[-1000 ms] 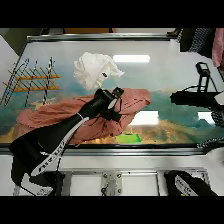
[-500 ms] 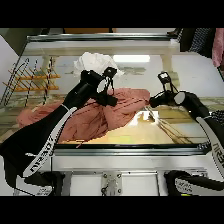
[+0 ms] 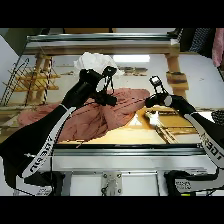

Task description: Fold the clothes and pants, and hang the long-sleeved shirts on hangers.

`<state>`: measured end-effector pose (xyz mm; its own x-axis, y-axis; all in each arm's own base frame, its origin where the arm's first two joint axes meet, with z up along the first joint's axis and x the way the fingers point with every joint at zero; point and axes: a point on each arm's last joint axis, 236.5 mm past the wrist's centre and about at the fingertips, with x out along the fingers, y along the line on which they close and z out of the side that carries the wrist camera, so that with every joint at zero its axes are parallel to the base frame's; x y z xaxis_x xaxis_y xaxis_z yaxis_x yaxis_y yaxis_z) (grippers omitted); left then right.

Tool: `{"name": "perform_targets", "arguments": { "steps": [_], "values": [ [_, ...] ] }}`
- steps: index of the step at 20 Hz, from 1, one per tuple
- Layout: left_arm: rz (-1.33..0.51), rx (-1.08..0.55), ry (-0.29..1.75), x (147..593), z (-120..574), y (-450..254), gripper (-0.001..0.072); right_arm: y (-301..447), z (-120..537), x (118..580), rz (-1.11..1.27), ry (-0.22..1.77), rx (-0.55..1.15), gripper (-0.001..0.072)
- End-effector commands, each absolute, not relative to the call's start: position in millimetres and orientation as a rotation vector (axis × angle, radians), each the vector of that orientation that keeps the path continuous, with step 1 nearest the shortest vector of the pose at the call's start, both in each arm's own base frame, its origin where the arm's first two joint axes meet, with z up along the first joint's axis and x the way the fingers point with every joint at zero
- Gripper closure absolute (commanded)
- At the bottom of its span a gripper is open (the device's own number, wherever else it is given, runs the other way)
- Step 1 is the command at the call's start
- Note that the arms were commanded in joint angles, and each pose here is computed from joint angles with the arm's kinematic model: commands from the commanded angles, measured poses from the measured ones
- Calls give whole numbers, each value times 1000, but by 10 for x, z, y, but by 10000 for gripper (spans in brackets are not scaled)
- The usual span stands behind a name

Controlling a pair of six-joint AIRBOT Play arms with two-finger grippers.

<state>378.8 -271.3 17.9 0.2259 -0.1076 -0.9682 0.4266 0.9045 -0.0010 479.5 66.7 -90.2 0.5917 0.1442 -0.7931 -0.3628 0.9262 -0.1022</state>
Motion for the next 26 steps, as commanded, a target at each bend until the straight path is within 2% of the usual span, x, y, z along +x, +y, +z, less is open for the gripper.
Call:
{"name": "perform_targets", "arguments": {
  "steps": [1, 5, 6, 7, 9, 12, 14, 16, 19, 23, 26],
  "values": [
    [-374, 288, 1295, 3791, 186, -2708, 699, 637, -937, 4911, 276, 850, -277, 281],
    [-374, 288, 1295, 3791, 185, -2708, 699, 632, -940, 4975, 267, 832, -274, 284],
    [-373, 289, 1295, 3790, 193, -2704, 699, 628, -888, 5022, 261, 811, -276, 463],
    [-367, 294, 1291, 3804, 239, -2685, 699, 633, -816, 5061, 258, 797, -270, 701],
    [-365, 322, 1252, 3911, 504, -2608, 699, 658, -509, 5144, 251, 763, -239, 703],
    [-383, 267, 1097, 4120, 1424, -2513, 699, 681, 582, 5136, 279, 674, -237, 704],
    [-400, 189, 931, 4132, 2218, -2442, 699, 741, 1492, 4794, 326, 656, -228, 704],
    [-433, 135, 785, 3951, 2810, -2366, 699, 787, 2282, 4255, 349, 644, -187, 704],
    [-600, 17, 699, 3327, 3231, -2434, 699, 773, 3102, 3488, 331, 556, -105, 704],
    [-737, -75, 606, 2718, 3744, -2407, 699, 739, 3377, 2744, 302, 545, 18, 705],
    [-704, -75, 537, 2710, 3987, -2255, 699, 731, 3281, 2507, 281, 621, 100, 705]
  ]
}}
